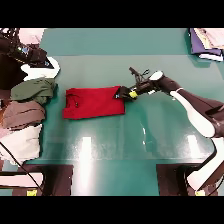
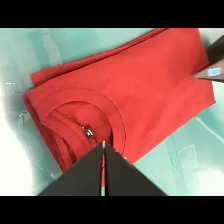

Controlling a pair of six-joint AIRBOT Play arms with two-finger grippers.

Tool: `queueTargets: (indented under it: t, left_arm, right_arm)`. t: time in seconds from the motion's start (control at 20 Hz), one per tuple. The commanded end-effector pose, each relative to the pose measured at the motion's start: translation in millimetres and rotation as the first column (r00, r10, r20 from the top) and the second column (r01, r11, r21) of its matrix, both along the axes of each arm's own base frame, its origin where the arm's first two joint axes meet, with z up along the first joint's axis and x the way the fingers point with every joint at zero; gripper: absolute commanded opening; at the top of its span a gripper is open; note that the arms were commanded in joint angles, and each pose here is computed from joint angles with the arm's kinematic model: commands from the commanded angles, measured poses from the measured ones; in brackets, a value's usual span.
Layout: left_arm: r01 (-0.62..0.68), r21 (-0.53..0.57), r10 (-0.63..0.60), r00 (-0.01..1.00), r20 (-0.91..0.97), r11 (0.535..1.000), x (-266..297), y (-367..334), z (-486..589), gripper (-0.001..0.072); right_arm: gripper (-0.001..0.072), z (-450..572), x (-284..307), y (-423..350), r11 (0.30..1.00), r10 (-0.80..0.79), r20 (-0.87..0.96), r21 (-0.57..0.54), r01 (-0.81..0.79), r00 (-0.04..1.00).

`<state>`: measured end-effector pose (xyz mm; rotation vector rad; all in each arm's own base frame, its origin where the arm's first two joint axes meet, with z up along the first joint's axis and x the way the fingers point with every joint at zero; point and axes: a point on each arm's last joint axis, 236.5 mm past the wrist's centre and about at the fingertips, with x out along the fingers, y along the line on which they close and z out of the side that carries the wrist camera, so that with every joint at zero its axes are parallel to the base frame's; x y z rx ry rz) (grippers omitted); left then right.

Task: Fold the shirts.

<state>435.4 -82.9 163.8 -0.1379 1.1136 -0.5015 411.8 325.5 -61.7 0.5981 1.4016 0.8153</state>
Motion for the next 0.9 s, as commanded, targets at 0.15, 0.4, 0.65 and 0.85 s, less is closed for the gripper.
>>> queueTargets:
  t: [0.15,0.4,0.65,0.85]
  left_arm:
    - [0.008,0.003,-0.008,1.000,-0.003,1.000,-2,0,0,0.0022]
    - [0.007,0.003,-0.007,1.000,-0.003,1.000,-2,0,0,0.0022]
    - [0.006,0.002,-0.006,1.000,-0.002,1.000,-1,0,0,0.0022]
    - [-0.013,-0.012,0.013,1.000,-0.005,1.000,0,-2,1,0.0022]
  right_arm:
    - [0.0237,2,-13,51,0.989,0.113,0.055,0.085,-0.118,0.992]
    - [0.0014,21,-27,37,0.970,0.202,0.069,0.124,-0.209,0.977]
    - [0.0014,55,11,-81,0.996,-0.085,0.184,0.018,0.083,0.979]
    - [0.0014,95,37,-240,0.895,-0.429,0.286,0.003,0.447,0.857]
